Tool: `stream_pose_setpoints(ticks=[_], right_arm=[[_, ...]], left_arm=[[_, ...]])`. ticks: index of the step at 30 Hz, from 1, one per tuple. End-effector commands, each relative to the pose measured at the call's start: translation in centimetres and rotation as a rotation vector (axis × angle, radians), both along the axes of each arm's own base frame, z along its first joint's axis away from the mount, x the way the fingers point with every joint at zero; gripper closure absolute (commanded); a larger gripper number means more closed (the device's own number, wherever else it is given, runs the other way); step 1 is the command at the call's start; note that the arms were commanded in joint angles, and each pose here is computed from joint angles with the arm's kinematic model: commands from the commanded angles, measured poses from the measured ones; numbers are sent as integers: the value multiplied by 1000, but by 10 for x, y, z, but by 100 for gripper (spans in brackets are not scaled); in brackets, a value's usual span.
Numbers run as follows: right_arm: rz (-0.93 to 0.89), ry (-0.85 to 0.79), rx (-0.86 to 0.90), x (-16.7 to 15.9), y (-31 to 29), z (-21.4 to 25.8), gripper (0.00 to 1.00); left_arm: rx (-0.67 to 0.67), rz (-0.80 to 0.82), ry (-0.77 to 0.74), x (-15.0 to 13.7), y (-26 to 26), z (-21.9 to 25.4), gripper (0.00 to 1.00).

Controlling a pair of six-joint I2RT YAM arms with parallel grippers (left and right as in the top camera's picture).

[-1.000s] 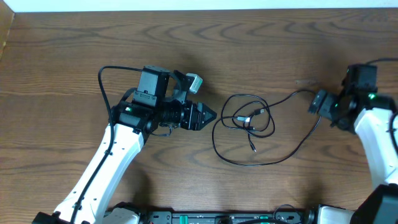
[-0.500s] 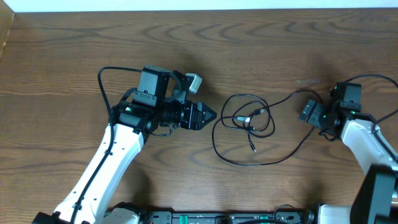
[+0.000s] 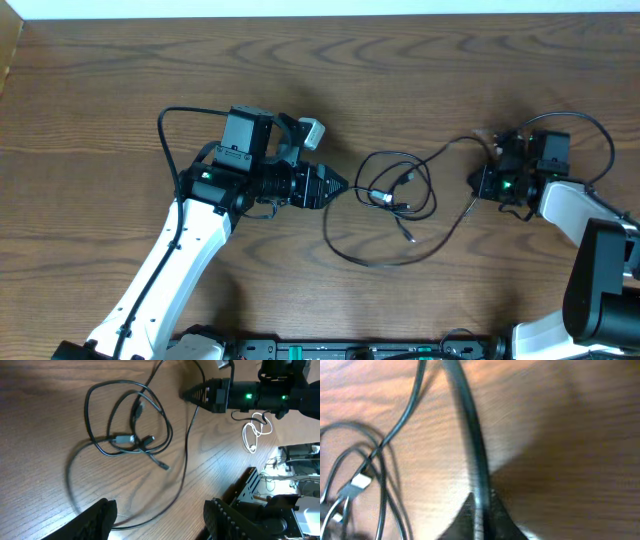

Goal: Untangle cables

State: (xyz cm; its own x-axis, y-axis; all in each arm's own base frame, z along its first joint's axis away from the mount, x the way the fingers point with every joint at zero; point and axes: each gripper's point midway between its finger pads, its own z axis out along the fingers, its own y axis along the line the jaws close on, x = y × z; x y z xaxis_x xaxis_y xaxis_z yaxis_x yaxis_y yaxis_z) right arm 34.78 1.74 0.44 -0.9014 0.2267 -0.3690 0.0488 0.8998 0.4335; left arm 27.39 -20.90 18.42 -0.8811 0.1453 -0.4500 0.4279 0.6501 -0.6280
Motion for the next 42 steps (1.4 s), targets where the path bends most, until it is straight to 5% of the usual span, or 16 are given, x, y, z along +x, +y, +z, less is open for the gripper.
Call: stream_pose_setpoints(ticks=[1, 10, 12, 17, 27, 36, 42], right_arm=[[78, -14, 74, -6, 17, 8, 99], [62, -167, 52, 6, 15, 114, 99], [56, -213, 48, 7, 15, 149, 99], [57, -363, 21, -6, 17, 263, 99], [34, -544, -4, -32, 20, 389, 99], [-9, -561, -12, -39, 16, 410, 99], [36, -543, 47, -45, 28, 409, 99]], left_arm=[[9, -13, -20, -1, 1, 0, 39], [26, -13, 37, -8, 3, -9, 37], [26, -17, 45, -9, 3, -11, 30], [-115, -210, -19, -28, -18, 10, 18], [-138, -334, -67, -49, -48, 16, 17], [-225, -556, -223, -88, -106, 38, 17], [-248, -592, -364, -87, -131, 49, 17]])
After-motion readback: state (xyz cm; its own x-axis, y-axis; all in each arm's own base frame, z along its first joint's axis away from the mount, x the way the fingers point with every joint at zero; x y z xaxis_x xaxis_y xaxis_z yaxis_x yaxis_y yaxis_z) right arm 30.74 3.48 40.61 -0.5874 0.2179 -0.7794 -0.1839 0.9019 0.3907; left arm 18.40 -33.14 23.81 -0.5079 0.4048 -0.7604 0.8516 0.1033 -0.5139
